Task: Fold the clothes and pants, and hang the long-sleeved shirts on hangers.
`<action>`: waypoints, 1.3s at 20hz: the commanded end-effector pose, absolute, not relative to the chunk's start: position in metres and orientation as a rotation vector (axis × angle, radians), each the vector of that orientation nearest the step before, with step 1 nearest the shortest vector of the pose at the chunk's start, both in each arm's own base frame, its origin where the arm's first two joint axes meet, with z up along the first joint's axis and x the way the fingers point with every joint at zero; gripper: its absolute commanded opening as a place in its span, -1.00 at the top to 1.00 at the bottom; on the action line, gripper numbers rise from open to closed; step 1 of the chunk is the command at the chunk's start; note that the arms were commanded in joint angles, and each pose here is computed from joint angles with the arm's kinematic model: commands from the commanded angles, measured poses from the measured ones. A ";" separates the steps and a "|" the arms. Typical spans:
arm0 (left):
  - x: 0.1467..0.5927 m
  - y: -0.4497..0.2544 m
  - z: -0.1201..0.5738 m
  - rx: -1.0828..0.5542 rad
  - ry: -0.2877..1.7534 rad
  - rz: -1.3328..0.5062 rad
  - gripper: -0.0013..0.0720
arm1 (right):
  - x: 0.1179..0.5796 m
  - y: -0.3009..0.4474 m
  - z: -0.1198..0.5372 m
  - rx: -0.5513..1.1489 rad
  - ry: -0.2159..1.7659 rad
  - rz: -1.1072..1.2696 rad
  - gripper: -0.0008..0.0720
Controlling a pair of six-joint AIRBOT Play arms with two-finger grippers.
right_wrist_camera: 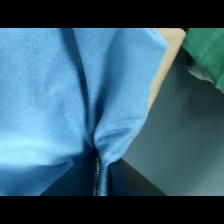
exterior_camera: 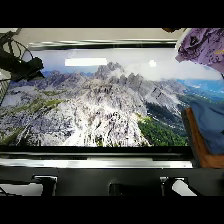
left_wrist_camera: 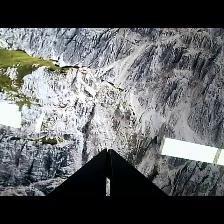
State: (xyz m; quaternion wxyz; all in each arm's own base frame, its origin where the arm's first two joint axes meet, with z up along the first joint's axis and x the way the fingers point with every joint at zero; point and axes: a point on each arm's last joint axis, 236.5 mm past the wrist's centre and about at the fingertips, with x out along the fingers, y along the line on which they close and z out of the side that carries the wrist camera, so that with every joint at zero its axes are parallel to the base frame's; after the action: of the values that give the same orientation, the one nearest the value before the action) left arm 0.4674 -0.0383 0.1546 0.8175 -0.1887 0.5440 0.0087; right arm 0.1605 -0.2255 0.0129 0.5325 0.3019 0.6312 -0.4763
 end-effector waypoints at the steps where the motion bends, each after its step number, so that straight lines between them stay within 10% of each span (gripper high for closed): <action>1: 0.467 -0.038 0.155 -0.403 1.159 0.019 0.92 | 0.141 -0.225 0.004 0.670 1.574 -1.167 0.90; 12: 0.467 -0.038 0.155 -0.403 1.159 0.019 0.92 | 0.106 -0.233 0.004 0.529 1.698 -1.226 0.84; 15: 0.467 -0.038 0.155 -0.402 1.159 0.019 0.92 | 0.120 -0.238 0.006 0.543 1.637 -1.206 -0.27; 16: 0.467 -0.038 0.155 -0.402 1.159 0.019 0.92 | 0.133 -0.242 0.011 0.557 1.586 -1.183 -0.28; 20: 0.466 -0.038 0.155 -0.361 1.162 -0.008 0.92 | 0.275 -0.227 0.062 0.689 1.169 -0.777 -0.13; 26: 0.443 -0.044 0.168 -0.234 1.147 -0.086 0.92 | 0.428 -0.006 0.135 0.407 0.940 0.022 0.84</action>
State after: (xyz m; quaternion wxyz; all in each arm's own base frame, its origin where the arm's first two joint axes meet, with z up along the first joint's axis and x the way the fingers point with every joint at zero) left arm 0.4558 -0.0414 0.1633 0.8282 -0.1417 0.5417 -0.0237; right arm 0.3798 -0.1187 0.0993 0.8222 0.2418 0.4926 -0.1512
